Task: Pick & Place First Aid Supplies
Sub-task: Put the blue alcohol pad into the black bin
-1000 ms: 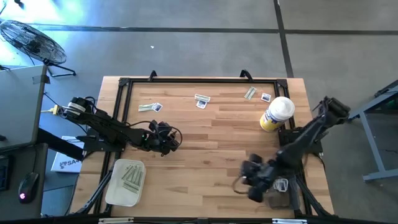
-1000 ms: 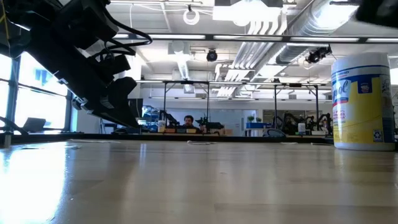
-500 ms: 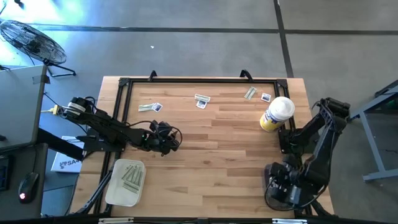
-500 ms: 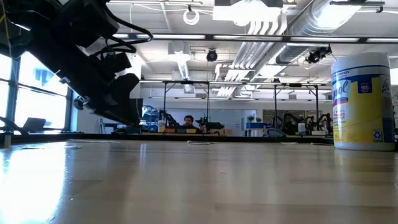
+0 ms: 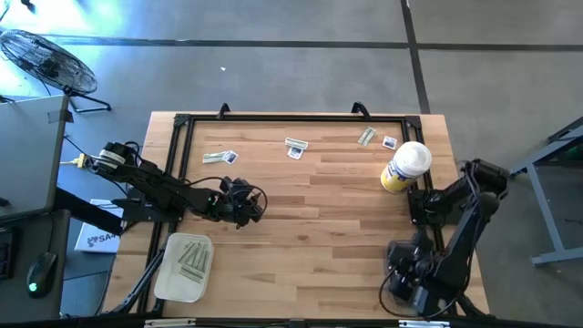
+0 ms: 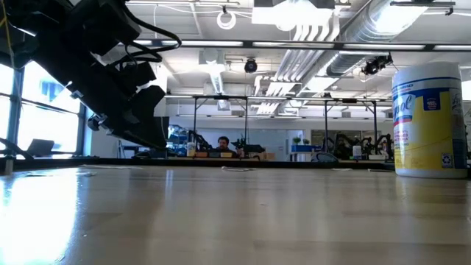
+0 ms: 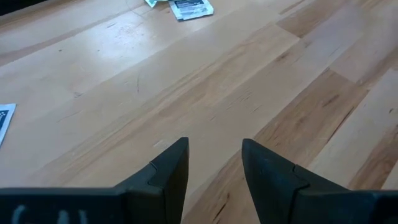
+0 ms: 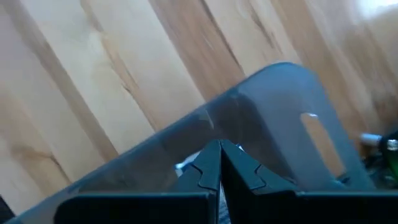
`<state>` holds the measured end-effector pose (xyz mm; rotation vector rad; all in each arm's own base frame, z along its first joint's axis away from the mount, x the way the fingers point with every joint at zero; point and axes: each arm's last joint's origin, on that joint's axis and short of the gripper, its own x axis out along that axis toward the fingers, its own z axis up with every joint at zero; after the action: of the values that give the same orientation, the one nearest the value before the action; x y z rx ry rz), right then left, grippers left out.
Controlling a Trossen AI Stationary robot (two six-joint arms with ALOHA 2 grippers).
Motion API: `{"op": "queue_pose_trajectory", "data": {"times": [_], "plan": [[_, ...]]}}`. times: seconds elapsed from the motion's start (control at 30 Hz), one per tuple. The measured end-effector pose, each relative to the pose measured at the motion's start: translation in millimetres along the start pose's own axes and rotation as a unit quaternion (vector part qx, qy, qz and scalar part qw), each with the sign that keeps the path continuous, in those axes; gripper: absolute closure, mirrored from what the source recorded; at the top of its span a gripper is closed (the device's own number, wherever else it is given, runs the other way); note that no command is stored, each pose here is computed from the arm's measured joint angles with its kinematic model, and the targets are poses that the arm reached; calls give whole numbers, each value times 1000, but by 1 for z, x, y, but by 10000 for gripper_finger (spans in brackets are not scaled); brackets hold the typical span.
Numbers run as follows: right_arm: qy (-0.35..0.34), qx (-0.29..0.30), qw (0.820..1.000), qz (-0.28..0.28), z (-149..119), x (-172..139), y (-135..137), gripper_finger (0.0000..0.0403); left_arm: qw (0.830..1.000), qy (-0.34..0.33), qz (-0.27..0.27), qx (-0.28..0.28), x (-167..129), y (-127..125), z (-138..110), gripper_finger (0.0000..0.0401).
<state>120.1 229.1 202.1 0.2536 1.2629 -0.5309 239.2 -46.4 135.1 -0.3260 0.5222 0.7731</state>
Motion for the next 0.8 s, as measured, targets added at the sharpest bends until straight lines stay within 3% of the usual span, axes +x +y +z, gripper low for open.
{"op": "queue_pose_trajectory", "data": {"times": [0.37, 0.57, 0.8], "plan": [[36, 42, 998, 8, -15, 40, -4, 398, 1000, 5, -4, 0, 0, 0, 0, 254], [116, 54, 992, 15, -12, 32, -7, 369, 1000, 9, -7, 0, 0, 0, -1, 254], [134, 78, 985, 69, 4, 10, -18, 303, 1000, 11, -9, 4, 0, 0, -1, 254]]}}
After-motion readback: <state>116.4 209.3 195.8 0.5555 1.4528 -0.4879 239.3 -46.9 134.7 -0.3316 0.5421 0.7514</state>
